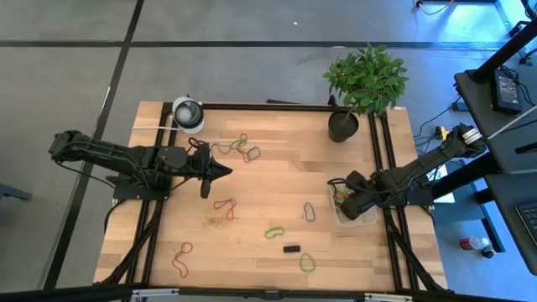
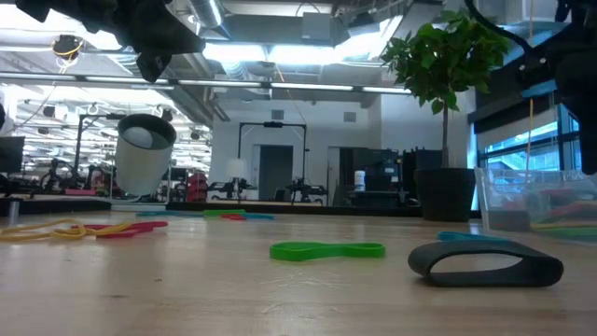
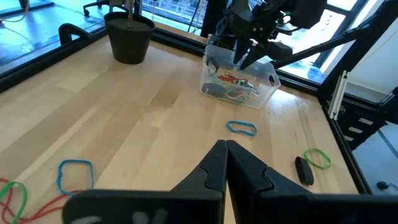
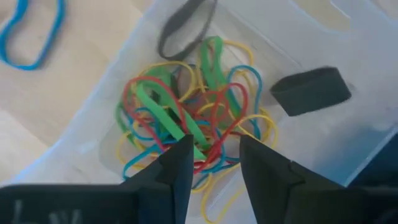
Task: Pick and place rubber bands into bin
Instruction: Put the black rubber band into the transparent bin
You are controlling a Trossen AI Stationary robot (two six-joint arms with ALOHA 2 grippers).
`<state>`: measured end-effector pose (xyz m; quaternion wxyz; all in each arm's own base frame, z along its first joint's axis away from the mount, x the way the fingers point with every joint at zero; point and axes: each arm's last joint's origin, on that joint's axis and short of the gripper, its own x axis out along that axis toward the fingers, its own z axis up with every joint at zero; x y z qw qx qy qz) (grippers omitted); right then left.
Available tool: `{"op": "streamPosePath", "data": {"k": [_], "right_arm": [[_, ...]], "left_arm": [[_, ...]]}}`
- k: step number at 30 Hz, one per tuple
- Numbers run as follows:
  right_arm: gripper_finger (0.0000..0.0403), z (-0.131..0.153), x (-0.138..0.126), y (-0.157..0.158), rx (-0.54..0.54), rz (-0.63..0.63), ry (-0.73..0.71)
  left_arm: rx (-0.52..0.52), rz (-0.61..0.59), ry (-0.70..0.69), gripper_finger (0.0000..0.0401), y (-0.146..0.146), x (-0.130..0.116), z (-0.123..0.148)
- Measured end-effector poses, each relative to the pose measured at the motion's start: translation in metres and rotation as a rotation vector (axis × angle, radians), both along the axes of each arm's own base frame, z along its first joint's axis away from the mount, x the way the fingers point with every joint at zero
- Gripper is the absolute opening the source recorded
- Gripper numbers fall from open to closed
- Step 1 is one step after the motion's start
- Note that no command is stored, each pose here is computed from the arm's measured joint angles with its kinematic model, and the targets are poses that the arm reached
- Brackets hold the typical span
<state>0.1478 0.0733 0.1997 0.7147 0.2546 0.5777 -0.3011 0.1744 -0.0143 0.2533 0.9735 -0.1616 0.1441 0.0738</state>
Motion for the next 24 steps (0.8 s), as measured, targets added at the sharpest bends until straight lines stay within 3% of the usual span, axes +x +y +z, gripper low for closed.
{"op": "streamPosePath", "data": {"k": [5,9,14,19,21,24], "right_arm": [[0.0133,0.004,0.001,0.0,0.001,-0.001,-0.002],[0.0133,0.02,0.013,0.007,0.048,0.038,-0.101],[0.0127,0.039,0.039,0.017,-0.012,0.172,-0.417],[0.009,0.048,0.069,0.031,-0.122,0.431,-0.655],[0.0075,0.049,0.082,0.038,-0.152,0.491,-0.666],[0.0052,0.049,0.103,0.049,-0.19,0.535,-0.545]], "left_arm": [[0.0,0.0,0.0,0.0002,0.0,0.0,0.0],[0.0,0.0,0.0,0.0005,0.0,0.0,0.0],[0.003,-0.001,0.001,0.0006,0.0,0.0,0.0],[0.057,-0.019,0.006,0.0016,0.0,0.0,0.0],[0.067,-0.022,0.014,0.0024,0.0,0.0,-0.001],[0.068,-0.022,0.025,0.0037,0.0,-0.001,-0.002]]}}
